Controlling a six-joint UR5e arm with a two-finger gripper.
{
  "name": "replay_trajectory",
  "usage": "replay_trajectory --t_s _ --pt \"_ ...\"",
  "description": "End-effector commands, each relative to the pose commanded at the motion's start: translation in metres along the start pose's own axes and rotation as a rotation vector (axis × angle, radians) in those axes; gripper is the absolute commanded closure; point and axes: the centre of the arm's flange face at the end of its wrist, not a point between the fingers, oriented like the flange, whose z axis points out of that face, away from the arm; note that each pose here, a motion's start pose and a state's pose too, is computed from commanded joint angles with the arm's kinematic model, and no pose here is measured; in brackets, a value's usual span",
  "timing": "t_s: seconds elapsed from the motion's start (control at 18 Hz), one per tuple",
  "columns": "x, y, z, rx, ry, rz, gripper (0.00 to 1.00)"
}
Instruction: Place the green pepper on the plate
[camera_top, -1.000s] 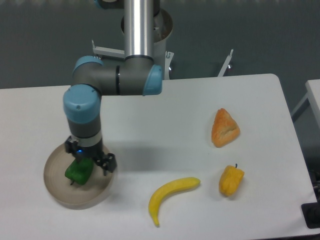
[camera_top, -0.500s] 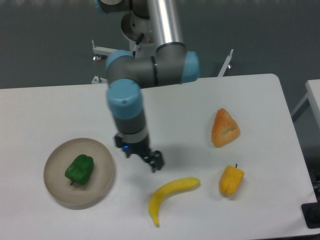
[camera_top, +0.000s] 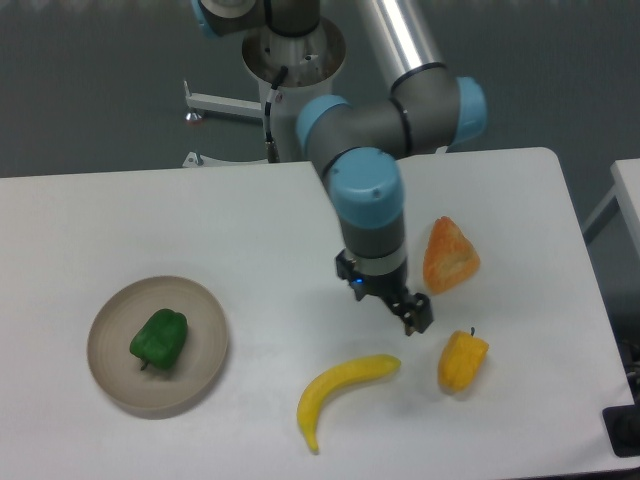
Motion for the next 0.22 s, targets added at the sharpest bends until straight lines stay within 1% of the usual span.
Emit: replay_trajectory --t_s 0.22 --pt "0.0005 -0.0005 0.0006 0.006 0.003 0.002 0.0"
